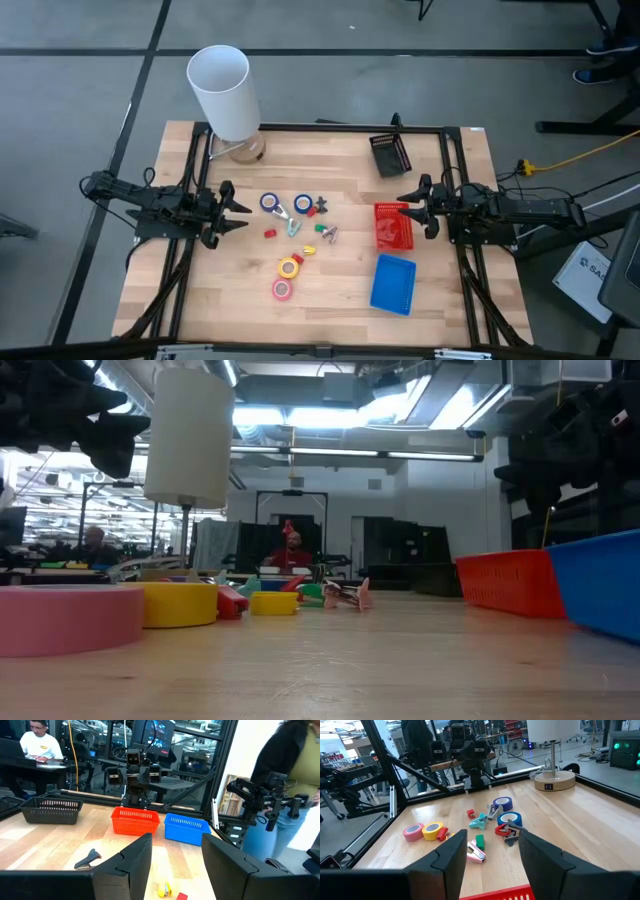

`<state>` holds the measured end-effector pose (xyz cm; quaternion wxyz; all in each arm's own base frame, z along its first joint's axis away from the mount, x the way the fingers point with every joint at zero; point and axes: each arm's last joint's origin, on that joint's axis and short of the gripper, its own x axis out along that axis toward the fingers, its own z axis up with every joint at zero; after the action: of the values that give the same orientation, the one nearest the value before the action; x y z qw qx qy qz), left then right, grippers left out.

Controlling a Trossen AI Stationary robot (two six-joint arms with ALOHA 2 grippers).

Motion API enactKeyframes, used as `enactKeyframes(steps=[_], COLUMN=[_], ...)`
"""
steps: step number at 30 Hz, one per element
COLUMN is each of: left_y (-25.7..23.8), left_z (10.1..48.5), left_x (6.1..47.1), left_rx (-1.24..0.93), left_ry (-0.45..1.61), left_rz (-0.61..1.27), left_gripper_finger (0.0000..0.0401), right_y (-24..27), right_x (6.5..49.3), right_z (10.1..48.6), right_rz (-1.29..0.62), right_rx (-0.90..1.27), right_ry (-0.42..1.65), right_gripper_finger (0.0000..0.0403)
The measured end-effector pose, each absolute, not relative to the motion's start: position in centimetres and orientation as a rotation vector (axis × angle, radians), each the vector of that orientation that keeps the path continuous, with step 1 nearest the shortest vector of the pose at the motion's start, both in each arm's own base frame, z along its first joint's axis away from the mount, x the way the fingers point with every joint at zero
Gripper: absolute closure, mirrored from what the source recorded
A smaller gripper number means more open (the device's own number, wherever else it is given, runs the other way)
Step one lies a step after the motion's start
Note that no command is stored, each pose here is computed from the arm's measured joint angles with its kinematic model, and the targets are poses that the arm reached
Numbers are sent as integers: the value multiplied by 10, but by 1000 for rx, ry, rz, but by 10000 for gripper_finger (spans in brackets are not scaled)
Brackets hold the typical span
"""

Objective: Pick and place Stapler, Stapler remover, tape

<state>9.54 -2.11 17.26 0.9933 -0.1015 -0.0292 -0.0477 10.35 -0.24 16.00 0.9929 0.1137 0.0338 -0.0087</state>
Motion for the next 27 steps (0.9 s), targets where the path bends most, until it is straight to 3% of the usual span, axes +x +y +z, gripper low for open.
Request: enactKeyframes(steps=[6,12,19,27], left_y=[-21,-21,-21,-21], left_z=[173,173,173,173], left_x=[95,95,95,95], left_rx=[-203,-203,-203,-204], left_ry=[-58,-58,-58,-59], left_rz=[-96,-95,-95,-96], left_gripper_finger=[232,232,232,232], right_y=[-2,-2,2,10], right_x=[104,104,107,128], right_z=[160,170,177,222], right_rz=[-17,2,86,96], right_rx=[249,570,385,158], right_ry=[64,-41,38,124], right_gripper_finger=[221,221,221,221])
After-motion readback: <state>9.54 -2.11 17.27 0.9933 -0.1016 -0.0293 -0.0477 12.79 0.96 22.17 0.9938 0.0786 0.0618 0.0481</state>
